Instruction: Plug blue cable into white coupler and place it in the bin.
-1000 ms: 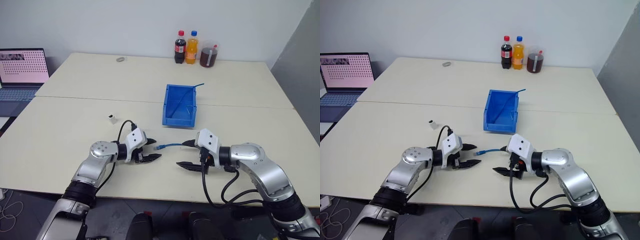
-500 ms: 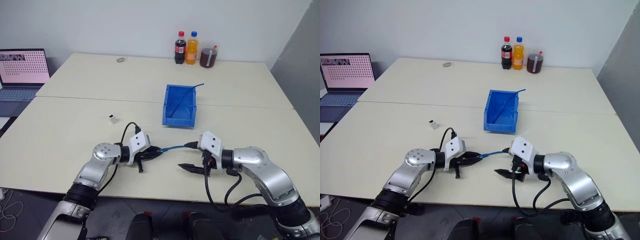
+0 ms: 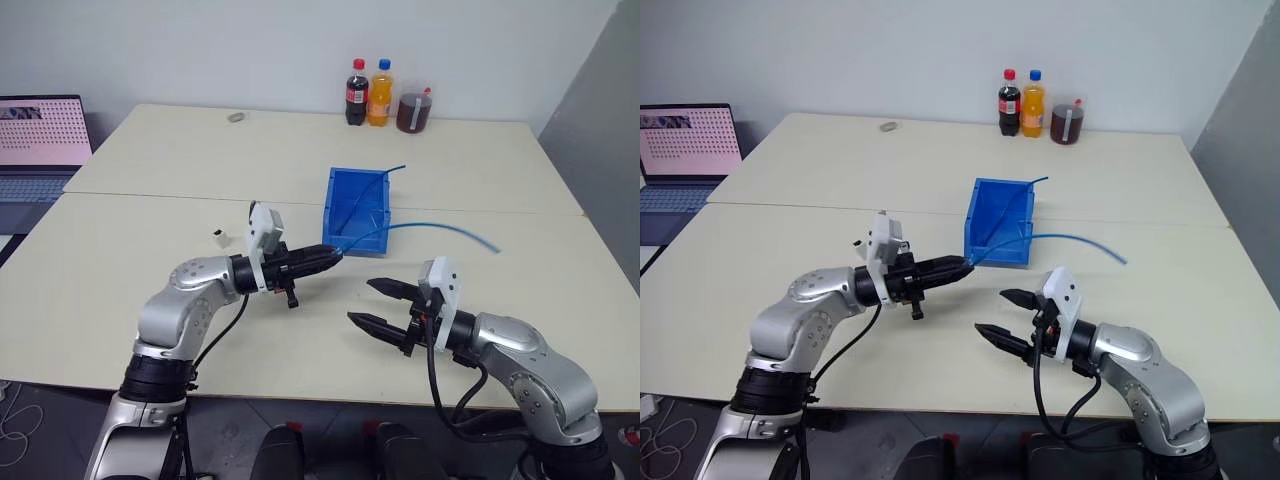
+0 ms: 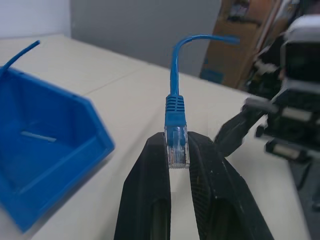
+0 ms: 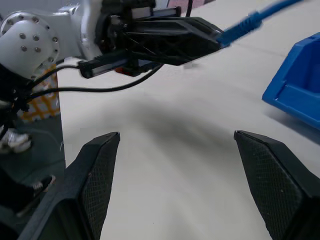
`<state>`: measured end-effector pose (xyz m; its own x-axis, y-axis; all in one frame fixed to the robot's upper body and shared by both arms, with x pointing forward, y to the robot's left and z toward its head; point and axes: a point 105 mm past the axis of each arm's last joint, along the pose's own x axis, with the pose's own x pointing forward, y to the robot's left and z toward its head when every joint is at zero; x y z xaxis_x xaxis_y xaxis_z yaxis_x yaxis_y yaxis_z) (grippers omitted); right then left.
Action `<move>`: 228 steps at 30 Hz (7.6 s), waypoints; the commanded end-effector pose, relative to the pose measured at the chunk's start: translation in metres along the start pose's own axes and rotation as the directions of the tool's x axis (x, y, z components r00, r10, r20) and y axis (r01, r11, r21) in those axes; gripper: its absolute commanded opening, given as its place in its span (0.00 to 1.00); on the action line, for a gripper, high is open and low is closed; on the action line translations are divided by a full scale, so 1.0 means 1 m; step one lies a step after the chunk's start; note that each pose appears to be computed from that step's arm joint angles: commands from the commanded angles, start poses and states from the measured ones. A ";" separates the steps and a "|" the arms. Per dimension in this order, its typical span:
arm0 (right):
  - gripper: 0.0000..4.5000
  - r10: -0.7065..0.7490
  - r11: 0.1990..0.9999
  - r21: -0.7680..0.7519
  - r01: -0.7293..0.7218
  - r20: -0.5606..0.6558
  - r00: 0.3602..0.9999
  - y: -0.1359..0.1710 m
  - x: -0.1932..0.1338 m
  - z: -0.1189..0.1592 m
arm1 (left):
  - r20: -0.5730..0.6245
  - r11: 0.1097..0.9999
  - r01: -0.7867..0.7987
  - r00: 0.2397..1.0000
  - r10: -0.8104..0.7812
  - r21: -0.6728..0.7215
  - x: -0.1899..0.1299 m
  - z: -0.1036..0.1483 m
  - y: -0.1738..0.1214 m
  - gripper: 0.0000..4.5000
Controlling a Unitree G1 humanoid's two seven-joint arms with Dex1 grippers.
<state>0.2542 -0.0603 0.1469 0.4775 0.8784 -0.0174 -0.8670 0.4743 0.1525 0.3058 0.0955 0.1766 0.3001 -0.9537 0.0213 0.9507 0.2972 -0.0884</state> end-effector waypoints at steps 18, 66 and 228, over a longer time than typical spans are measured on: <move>0.82 0.096 0.981 0.150 -0.126 0.192 0.977 -0.009 0.024 0.043 | 0.021 0.992 0.081 0.997 -0.079 -0.097 -0.002 0.011 -0.018 0.05; 0.03 0.090 0.992 0.082 -0.099 0.111 0.990 -0.022 0.026 0.028 | -0.053 0.941 -0.337 0.940 0.338 0.022 -0.060 -0.034 -0.015 1.00; 0.02 0.127 0.923 -0.241 -0.299 -0.541 0.831 -0.018 0.039 -0.074 | -0.532 0.922 0.288 0.839 -0.112 0.259 0.010 -0.107 0.010 0.18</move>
<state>0.2927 -0.0274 0.1094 0.3095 0.8624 -0.4005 -0.9474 0.2438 -0.2072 0.3155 0.0902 0.0782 0.1306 -0.8615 -0.4907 0.9777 0.0298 0.2079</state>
